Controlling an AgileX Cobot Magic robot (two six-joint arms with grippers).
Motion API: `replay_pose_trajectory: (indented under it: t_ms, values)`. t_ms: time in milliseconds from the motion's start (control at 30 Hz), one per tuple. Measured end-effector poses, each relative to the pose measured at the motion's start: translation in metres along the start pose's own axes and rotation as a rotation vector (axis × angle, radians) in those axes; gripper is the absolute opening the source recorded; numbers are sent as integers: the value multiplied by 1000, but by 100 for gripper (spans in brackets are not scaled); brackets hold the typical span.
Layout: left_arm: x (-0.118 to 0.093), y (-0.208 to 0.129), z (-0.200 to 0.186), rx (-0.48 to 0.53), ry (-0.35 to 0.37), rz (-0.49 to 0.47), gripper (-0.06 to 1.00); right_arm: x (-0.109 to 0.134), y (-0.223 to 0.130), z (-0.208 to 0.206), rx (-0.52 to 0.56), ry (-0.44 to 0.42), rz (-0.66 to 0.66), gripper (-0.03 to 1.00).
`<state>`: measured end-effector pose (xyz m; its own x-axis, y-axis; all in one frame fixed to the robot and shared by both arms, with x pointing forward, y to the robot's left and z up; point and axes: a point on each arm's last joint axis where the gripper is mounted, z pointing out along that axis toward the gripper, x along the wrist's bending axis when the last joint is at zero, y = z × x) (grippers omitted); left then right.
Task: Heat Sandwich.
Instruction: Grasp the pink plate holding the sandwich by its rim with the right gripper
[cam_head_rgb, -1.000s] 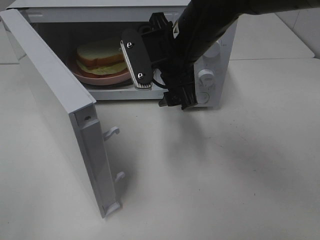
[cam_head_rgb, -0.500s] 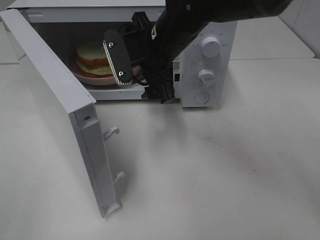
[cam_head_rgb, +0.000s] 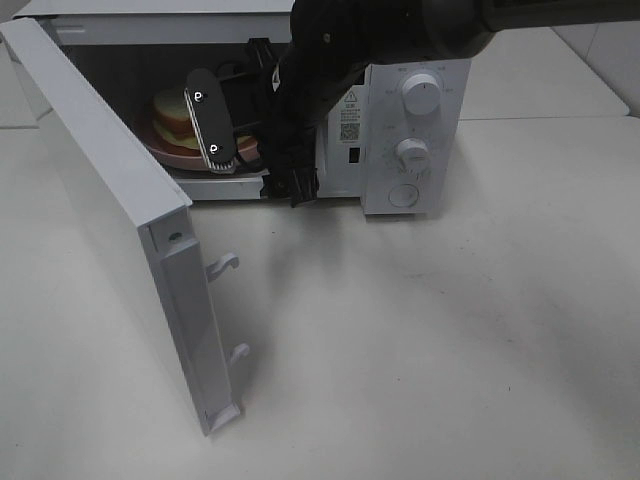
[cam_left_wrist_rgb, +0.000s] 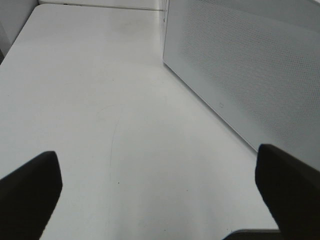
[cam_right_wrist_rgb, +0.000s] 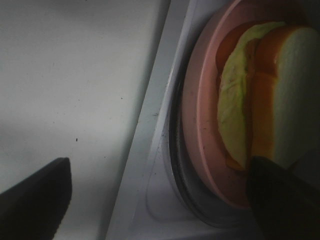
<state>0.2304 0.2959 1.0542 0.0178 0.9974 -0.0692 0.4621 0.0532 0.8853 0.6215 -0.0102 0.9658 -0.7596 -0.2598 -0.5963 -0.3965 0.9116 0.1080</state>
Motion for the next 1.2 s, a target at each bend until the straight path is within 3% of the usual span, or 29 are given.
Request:
replay_pose_trajectory:
  t_ms: [633,1200]
  values:
    - [0,0,0,0,0,0,97,-21,8,37,9,3,124,85]
    - [0,0,0,0,0,0,97,-18,17,54,8,19,124,83]
